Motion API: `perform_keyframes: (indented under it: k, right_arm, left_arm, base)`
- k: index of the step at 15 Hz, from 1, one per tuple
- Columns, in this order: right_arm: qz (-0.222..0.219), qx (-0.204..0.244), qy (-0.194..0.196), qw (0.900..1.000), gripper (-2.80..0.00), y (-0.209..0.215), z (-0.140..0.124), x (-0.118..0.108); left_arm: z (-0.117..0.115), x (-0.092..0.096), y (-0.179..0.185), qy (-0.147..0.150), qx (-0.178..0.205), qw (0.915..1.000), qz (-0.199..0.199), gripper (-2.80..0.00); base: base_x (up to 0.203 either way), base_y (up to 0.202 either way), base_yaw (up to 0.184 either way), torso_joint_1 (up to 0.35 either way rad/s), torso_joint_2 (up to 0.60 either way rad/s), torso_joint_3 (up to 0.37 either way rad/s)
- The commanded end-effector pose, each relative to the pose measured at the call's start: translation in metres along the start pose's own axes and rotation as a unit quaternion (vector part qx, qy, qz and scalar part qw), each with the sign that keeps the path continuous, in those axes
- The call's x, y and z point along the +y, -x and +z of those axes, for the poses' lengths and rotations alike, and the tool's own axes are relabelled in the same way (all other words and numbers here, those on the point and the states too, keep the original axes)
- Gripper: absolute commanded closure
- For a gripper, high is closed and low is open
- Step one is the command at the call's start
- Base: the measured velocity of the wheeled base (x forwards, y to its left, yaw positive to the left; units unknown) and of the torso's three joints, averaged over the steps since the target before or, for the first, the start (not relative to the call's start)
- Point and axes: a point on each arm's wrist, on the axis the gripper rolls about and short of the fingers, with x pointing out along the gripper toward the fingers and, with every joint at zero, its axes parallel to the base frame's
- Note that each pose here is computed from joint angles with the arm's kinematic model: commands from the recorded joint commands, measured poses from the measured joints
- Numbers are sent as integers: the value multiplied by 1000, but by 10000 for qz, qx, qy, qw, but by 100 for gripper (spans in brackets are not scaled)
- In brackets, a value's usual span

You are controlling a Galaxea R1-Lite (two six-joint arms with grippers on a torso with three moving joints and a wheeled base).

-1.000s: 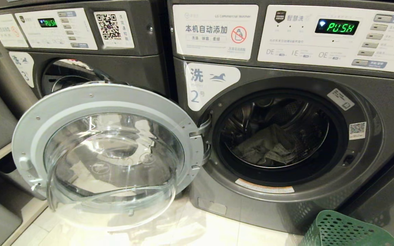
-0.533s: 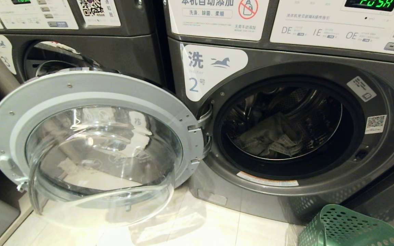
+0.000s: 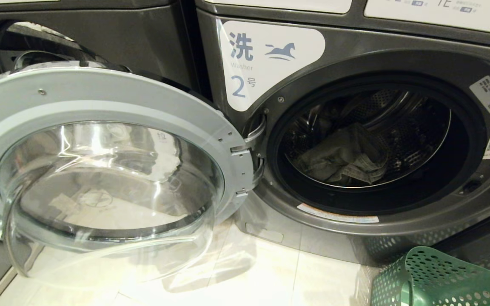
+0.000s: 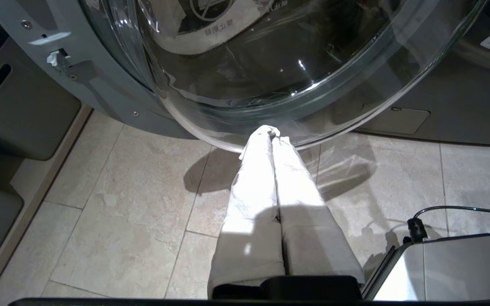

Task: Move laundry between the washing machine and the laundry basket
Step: Pick a cloth and place it into the basket

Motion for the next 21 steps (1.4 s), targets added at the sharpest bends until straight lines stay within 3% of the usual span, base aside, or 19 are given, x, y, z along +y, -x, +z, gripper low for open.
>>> perform_keyframes:
  k: [1, 4, 6, 7, 10, 12, 14, 17, 18, 20, 21]
  right_arm:
    - [3, 0, 2, 10000, 0, 0, 0, 0]
    - [-9, -119, 79, 9999, 0, 3, 12, 0]
    - [32, -313, 240, 9992, 0, 11, 54, 0]
    - [130, -149, 285, 9994, 0, 9, 76, 0]
    - [815, 1122, 346, 9897, 0, -42, 118, 2]
    - [1264, 2163, 445, 9671, 0, -89, 119, 3]
    - [1650, 3056, 470, 9366, 0, -130, 106, 6]
    - [2043, 3672, 665, 9050, 0, -177, 81, 18]
    - [2213, 3705, 774, 8988, -280, -187, 75, 26]
    - [2431, 3713, 949, 8911, -280, -204, 67, 41]
    - [2405, 3686, 1002, 8923, -280, -216, 62, 48]
  left_arm:
    - [0, 0, 0, -4, 7, 10000, -1, 0]
    - [0, 0, 0, 3, 1, 10000, 5, 0]
    - [0, 0, 0, 2, 0, 10000, 0, 0]
    - [0, 0, 0, -4, 7, 10000, -1, 0]
    - [0, 0, 0, -4, 7, 10000, -1, 0]
    - [0, 0, 0, -4, 7, 10000, -1, 0]
    - [0, 0, 0, -12, 7, 10000, -1, 0]
    - [0, 0, 0, -11, 3, 10000, 0, 0]
    - [0, 0, 0, -5, 0, 10000, 0, 0]
    - [0, 0, 0, -4, -1, 10000, 0, 0]
    - [0, 0, 0, -4, -1, 10000, 0, 0]
  base:
    - [0, 0, 0, 6, 2, -193]
    - [0, 0, 0, 3, 6, -163]
    - [0, 0, 0, 2, 7, -46]
    - [0, 0, 0, 0, 0, 0]
    - [0, 0, 0, 0, 0, 0]
    - [0, 0, 0, 0, 0, 0]
    - [0, 0, 0, 0, 0, 0]
    - [0, 0, 0, 0, 0, 0]
    - [0, 0, 0, 0, 0, 0]
    - [0, 0, 0, 0, 0, 0]
    - [0, 0, 0, 0, 0, 0]
